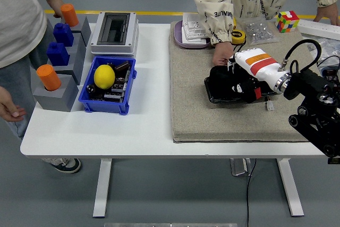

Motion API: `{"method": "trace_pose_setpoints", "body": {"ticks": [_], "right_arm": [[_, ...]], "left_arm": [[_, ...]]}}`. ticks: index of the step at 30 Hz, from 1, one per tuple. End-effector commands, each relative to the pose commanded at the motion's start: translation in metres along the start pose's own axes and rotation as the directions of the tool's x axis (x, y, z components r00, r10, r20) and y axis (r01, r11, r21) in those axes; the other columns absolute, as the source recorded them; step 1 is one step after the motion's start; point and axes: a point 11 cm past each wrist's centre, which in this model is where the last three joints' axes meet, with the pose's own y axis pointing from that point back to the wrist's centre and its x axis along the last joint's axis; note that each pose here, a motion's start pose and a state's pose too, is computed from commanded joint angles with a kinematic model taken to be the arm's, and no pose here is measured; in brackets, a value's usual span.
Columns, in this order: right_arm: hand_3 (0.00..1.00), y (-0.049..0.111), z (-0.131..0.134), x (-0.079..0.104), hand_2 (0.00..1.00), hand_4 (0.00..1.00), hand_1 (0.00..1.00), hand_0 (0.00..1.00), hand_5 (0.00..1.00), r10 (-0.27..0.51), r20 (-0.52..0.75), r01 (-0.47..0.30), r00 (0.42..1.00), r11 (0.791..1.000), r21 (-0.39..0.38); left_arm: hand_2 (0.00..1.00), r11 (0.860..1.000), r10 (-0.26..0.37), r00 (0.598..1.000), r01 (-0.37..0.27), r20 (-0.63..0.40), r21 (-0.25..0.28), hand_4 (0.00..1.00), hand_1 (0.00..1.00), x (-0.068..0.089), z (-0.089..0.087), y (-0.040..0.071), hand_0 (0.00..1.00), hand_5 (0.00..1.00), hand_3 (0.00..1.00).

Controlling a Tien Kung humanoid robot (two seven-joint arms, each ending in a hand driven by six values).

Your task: Pick the rag up,wipe the panel,place it on the desk

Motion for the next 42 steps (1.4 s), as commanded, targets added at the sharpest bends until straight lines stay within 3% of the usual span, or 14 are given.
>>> {"method": "trace_pose_setpoints", "body": {"ticks": [7, 13, 27, 42], "right_arm": [[0.373, -0.008, -0.038, -0.008, 0.385, 0.907, 0.330, 0.243, 0.002, -0.018, 0.010, 0.017, 1.000, 0.996, 0.093], [0.373, -0.010, -0.039, -0.005, 0.385, 0.907, 0.330, 0.242, 0.002, -0.012, 0.011, 0.011, 1.000, 0.995, 0.095], [0.373, 0.011, 0.031, 0.005, 0.385, 0.908, 0.331, 0.241, 0.002, 0.008, 0.004, -0.008, 1.000, 0.997, -0.079], [0.372, 0.055, 0.103, 0.016, 0.385, 0.910, 0.331, 0.240, 0.002, 0.023, -0.015, -0.026, 1.000, 0.965, -0.260]], "left_arm": [[0.746, 1.000, -0.001, 1.000, 0.001, 0.001, -0.003, 0.599, 0.697, 0.000, 0.001, 0.000, 0.651, 0.477, 0.566], [0.746, 1.000, -0.001, 1.000, 0.001, 0.001, -0.005, 0.599, 0.697, 0.000, 0.003, 0.000, 0.651, 0.477, 0.565], [0.746, 1.000, -0.004, 1.000, 0.004, -0.005, -0.007, 0.600, 0.697, -0.002, 0.003, 0.000, 0.651, 0.477, 0.566], [0.747, 1.000, -0.006, 1.000, 0.006, -0.006, -0.004, 0.599, 0.697, -0.003, 0.002, 0.000, 0.650, 0.477, 0.567]]}}
